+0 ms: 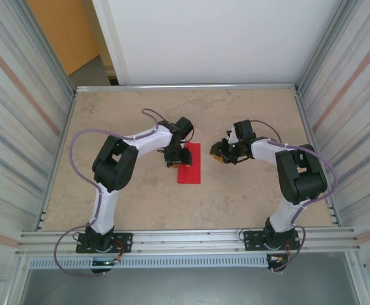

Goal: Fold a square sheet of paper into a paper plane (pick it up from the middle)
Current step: Hold the square sheet of paper at the center of the table.

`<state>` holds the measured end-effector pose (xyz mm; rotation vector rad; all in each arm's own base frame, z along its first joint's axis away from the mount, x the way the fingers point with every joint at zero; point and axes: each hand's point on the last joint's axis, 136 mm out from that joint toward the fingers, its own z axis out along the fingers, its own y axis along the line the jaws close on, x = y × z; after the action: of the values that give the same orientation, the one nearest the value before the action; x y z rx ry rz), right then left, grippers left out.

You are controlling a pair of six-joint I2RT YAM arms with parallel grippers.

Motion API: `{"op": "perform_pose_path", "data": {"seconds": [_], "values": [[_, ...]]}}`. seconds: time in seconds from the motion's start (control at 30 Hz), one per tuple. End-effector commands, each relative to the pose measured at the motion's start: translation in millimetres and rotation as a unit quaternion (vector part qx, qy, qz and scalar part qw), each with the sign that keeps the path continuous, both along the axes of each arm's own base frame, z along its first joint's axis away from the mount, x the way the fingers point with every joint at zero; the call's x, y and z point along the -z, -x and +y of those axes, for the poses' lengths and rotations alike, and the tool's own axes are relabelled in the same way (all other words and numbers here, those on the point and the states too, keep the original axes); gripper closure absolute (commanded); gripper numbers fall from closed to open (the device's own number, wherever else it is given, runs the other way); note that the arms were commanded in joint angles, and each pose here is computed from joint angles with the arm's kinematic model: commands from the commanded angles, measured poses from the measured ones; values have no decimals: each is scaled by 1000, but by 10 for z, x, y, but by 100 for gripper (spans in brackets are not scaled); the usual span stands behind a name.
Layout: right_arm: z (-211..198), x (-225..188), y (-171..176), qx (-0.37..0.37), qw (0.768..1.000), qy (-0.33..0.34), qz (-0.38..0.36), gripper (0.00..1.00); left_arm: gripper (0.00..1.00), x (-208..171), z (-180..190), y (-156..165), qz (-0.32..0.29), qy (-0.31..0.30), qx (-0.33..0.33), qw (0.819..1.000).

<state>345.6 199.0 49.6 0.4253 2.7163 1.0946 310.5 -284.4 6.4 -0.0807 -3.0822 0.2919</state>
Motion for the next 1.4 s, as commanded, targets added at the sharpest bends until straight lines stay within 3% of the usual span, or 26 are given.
{"op": "perform_pose_path", "data": {"seconds": [0.0,0.73,1.1,1.37], "values": [[-37,12,48,-9,1000,3,-1,67,45,827,318,534,106,-91,17,990],[203,-2,114,-43,999,-14,-10,69,39,951,335,613,148,-116,-14,982],[653,39,169,-108,993,-44,-10,83,39,965,333,626,151,-114,-8,982],[699,105,106,-104,994,-41,-7,89,40,979,323,625,151,-109,6,983]]}}
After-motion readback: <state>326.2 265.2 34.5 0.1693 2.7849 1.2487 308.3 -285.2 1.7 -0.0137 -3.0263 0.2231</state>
